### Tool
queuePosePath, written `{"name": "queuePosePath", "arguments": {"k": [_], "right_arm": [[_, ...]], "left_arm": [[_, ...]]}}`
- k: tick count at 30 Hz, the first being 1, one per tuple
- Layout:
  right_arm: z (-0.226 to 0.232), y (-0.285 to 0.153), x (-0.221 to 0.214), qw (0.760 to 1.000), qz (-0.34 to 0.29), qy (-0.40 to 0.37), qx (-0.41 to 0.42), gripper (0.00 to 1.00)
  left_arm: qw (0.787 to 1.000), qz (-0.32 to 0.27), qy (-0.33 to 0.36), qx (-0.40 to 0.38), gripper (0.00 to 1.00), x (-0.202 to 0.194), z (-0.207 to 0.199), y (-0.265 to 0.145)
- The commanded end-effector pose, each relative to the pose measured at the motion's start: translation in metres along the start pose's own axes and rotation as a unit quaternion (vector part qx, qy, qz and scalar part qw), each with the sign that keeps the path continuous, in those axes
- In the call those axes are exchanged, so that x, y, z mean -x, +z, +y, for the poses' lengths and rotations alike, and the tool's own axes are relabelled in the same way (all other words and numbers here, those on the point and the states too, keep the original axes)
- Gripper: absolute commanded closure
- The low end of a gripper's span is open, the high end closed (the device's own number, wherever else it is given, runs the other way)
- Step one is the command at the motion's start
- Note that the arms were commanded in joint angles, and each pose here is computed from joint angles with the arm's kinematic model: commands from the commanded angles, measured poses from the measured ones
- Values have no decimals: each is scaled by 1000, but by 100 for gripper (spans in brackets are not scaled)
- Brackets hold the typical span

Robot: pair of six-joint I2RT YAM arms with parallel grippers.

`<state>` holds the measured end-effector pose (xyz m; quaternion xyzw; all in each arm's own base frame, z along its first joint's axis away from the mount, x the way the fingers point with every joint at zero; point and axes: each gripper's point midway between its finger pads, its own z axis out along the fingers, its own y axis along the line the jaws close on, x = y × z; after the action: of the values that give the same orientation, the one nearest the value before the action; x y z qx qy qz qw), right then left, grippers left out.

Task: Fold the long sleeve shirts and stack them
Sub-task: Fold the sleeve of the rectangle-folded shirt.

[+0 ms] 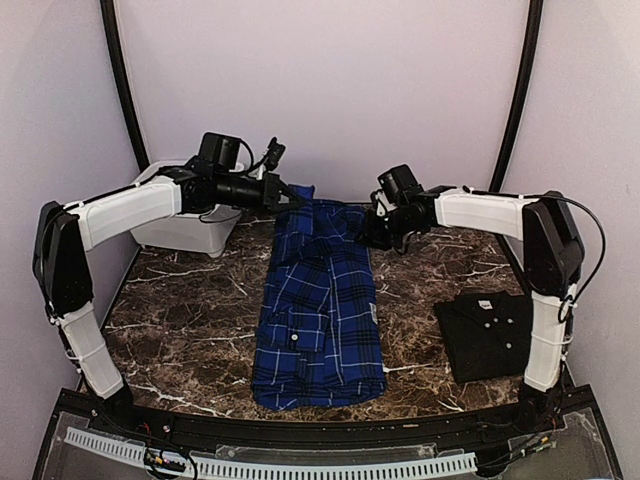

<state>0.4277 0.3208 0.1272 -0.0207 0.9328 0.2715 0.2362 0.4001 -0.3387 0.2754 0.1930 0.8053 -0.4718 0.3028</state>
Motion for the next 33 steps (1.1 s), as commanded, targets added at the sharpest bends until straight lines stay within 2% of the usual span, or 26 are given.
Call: {"name": "queuePosePath", "arguments": {"k": [1,5,11,21,28,33], "right_arm": [[7,1,21,999,-22,-6,25,76],[-11,-5,20,1000,-28,6,13,76],[-24,-19,7,999,-34,5,0,76],[-36,-28,-14,1000,-24,1,-9,75],[-35,-30,-16,1000,-23,-4,-6,75],[-37,-31,-22,1000,-16,-9,-8,75]], "left_arm": [[997,57,25,-52,100,-45,-41,11],[990,126,4,-66,100,-94,-46,31],[976,213,-17,-36,99,-156,-30,63],[960,280,-6,-19,99,-197,-30,72],[947,321,-3,-11,93,-223,-31,75],[939,343,10,-15,95,-240,-38,79]]}}
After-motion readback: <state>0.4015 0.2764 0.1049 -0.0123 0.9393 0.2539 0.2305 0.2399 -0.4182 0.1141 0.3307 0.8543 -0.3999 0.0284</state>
